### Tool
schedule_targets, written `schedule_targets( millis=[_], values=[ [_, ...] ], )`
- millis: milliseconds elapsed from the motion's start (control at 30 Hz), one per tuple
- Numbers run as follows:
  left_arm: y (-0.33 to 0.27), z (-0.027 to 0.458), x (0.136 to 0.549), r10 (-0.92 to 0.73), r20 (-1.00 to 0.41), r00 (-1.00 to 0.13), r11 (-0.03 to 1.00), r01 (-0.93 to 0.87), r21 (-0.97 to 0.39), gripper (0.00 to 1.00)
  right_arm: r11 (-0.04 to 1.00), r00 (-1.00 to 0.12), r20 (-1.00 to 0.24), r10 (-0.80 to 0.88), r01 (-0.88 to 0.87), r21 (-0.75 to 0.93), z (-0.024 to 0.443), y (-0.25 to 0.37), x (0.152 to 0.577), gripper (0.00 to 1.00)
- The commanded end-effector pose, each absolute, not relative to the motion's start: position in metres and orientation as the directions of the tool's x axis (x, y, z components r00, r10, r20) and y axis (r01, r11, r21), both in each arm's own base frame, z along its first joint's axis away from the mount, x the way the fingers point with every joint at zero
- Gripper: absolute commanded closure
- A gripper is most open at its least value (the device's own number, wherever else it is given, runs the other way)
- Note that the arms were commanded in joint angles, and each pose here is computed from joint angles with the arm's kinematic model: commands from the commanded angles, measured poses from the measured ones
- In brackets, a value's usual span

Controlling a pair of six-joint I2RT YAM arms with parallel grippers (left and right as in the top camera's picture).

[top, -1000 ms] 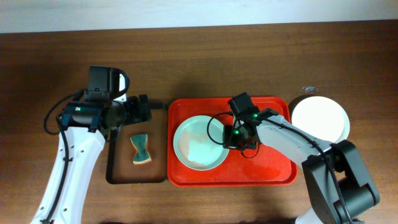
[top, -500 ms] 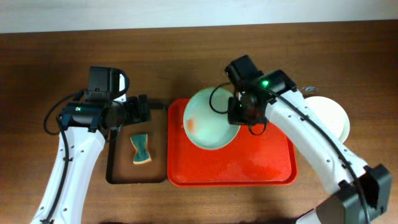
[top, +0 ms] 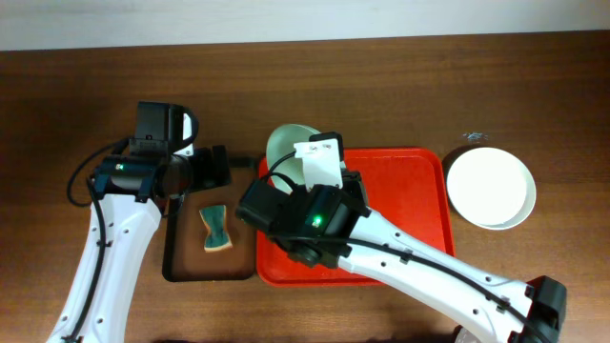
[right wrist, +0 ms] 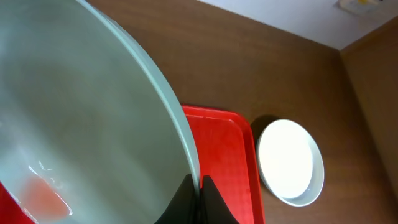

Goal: Clean dirty plates on tray and stack at the side
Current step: 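Lift the pale-green plate off the red tray with the right gripper, then place the pale-green plate on top of the plate stack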

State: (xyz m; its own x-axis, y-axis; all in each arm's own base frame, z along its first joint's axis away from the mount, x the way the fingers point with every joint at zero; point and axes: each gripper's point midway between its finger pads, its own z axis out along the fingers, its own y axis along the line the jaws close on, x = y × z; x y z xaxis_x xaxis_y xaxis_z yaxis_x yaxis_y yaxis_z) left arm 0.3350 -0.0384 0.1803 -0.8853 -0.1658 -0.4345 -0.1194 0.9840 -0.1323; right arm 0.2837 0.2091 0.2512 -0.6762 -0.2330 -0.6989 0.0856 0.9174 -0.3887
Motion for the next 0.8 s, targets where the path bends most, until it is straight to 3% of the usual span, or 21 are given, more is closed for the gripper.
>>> schedule_targets(
  millis=[0,133,267,367,467,500,533,567,600,633,667,700,733,767],
  values=[
    [-0.037,0.183,0.336,-0.16,-0.443,-0.882,0.985,-0.116,-0.124,0.01,0.934,-0.631,-0.752,-0.191,0.119,-0.337,0.264,0.215,0.288,0.96],
    [-0.037,0.183,0.336,-0.16,-0.443,-0.882,0.985,-0.116,-0.124,0.01,0.936,-0.622,-0.761,-0.184,0.125,-0.328,0.265,0.217,0.29,0.96],
    [-0.037,0.183,0.336,-0.16,-0.442,-0.882,0.985,-0.116,-0.124,0.01,0.872,-0.472,-0.816,-0.333,0.176,-0.457,0.303,0.213,0.31,0.96],
    [-0.037,0.183,0.336,-0.16,-0.443,-0.882,0.985,-0.117,-0.124,0.01,0.923,-0.533,-0.788,-0.307,0.035,-0.383,0.283,0.242,0.306,0.96],
    [-0.037,0.183,0.336,-0.16,-0.443,-0.882,0.985,-0.117,-0.124,0.01,0.899,-0.495,-0.795,-0.35,0.061,-0.433,0.293,0.238,0.311,0.96],
    [-0.037,0.183,0.336,-0.16,-0.443,-0.882,0.985,-0.117,-0.124,0.01,0.852,-0.492,-0.743,-0.455,0.004,-0.524,0.294,0.24,0.311,0.96],
    [-0.037,0.183,0.336,-0.16,-0.443,-0.882,0.985,-0.117,-0.124,0.01,0.829,-0.472,-0.748,-0.467,0.059,-0.556,0.303,0.23,0.314,0.96],
    [-0.037,0.183,0.336,-0.16,-0.443,-0.882,0.985,-0.117,-0.124,0.01,0.87,-0.477,-0.775,-0.414,0.044,-0.491,0.298,0.239,0.315,0.96],
    [-0.036,0.183,0.336,-0.16,-0.443,-0.882,0.985,-0.117,-0.124,0.01,0.869,-0.5,-0.734,-0.46,-0.085,-0.487,0.286,0.257,0.314,0.96],
    [-0.037,0.183,0.336,-0.16,-0.443,-0.882,0.985,-0.116,-0.124,0.01,0.786,-0.484,-0.666,-0.568,-0.079,-0.614,0.293,0.244,0.316,0.96],
    [-0.037,0.183,0.336,-0.16,-0.443,-0.882,0.985,-0.117,-0.124,0.01,0.807,-0.464,-0.732,-0.499,0.058,-0.588,0.306,0.23,0.322,0.96],
    [-0.037,0.183,0.336,-0.16,-0.443,-0.882,0.985,-0.117,-0.124,0.01,0.867,-0.492,-0.741,-0.457,-0.062,-0.494,0.289,0.253,0.32,0.96],
    [-0.037,0.183,0.336,-0.16,-0.443,-0.882,0.985,-0.116,-0.124,0.01,0.827,-0.497,-0.685,-0.532,-0.13,-0.547,0.282,0.257,0.319,0.96],
    [-0.037,0.183,0.336,-0.16,-0.443,-0.882,0.985,-0.117,-0.124,0.01,0.789,-0.489,-0.689,-0.536,0.0,-0.614,0.295,0.233,0.323,0.96]
  ],
)
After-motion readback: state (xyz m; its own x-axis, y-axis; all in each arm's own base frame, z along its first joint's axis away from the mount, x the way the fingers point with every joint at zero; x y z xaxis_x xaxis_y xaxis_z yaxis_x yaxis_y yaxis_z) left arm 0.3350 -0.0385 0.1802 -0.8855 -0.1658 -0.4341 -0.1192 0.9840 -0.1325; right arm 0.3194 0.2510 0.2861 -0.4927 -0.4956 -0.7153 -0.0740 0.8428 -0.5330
